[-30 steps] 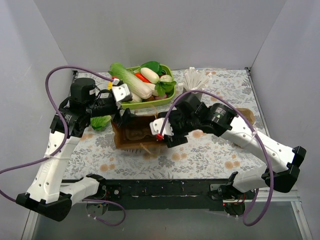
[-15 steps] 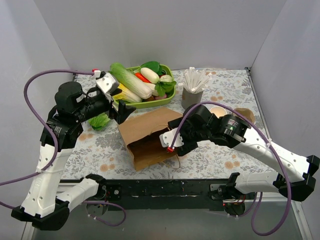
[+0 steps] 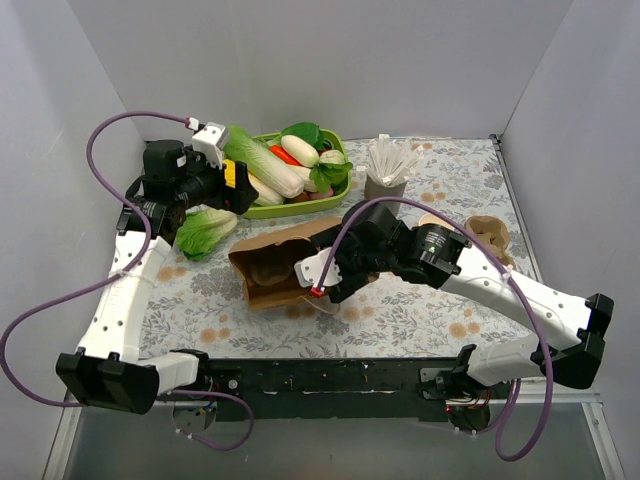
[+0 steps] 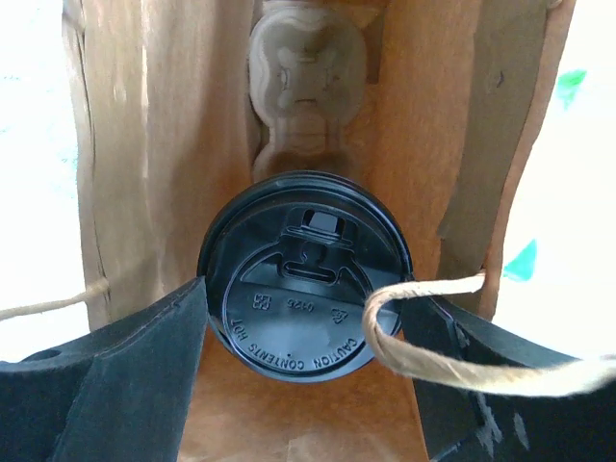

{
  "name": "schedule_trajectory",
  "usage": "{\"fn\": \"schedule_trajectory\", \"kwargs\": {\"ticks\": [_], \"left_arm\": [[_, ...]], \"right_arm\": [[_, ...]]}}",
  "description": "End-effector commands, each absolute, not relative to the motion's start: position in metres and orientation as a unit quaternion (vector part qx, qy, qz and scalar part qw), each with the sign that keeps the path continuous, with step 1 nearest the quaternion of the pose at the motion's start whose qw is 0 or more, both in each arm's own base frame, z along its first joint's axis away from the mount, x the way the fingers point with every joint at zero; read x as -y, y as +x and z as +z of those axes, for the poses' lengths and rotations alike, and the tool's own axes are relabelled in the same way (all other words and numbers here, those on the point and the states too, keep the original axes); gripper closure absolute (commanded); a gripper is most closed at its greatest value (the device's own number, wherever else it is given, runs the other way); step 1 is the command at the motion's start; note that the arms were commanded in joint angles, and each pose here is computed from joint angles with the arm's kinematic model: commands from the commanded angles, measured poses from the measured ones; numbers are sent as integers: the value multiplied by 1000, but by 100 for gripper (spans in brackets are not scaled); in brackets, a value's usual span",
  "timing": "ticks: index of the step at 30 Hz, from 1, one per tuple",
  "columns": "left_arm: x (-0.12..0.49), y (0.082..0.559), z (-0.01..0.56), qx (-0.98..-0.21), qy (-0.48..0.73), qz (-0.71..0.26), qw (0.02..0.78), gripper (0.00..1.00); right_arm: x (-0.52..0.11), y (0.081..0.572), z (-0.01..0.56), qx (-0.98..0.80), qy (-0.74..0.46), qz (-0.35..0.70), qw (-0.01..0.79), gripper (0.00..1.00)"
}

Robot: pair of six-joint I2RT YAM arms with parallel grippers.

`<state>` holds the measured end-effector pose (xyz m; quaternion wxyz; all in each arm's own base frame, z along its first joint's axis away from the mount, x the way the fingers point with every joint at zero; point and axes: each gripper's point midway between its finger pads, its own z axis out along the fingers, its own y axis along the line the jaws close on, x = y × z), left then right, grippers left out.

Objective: Pack the takeout coffee

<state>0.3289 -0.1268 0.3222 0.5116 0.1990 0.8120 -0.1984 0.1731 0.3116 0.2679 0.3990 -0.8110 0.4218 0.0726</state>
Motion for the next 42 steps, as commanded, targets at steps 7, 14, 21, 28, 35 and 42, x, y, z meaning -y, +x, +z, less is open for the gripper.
{"fn": "schedule_trajectory", "kwargs": {"ticks": [7,14,21,28,35,42], "left_arm": [[136,328,308,-823,191,-261,466,11],[153,321,312,-812,213,-312,444,11],[158,316,308,-809,218,-329,436,12],[160,316,305,-807,212,-337,436,12],[165,316,304,-800,217,-355,432,13],[167,314,302,-800,220,-361,426,13]], "right_arm": [[-325,195,335,-408,-732,43,543,99],[-310,191,321,-385,-745,24,544,99],[-326,178,294,-375,-787,65,486,99],[-345,185,300,-330,-796,28,507,99],[-345,208,332,-315,-739,-54,593,99],[-347,206,332,-317,-738,-48,593,99]]}}
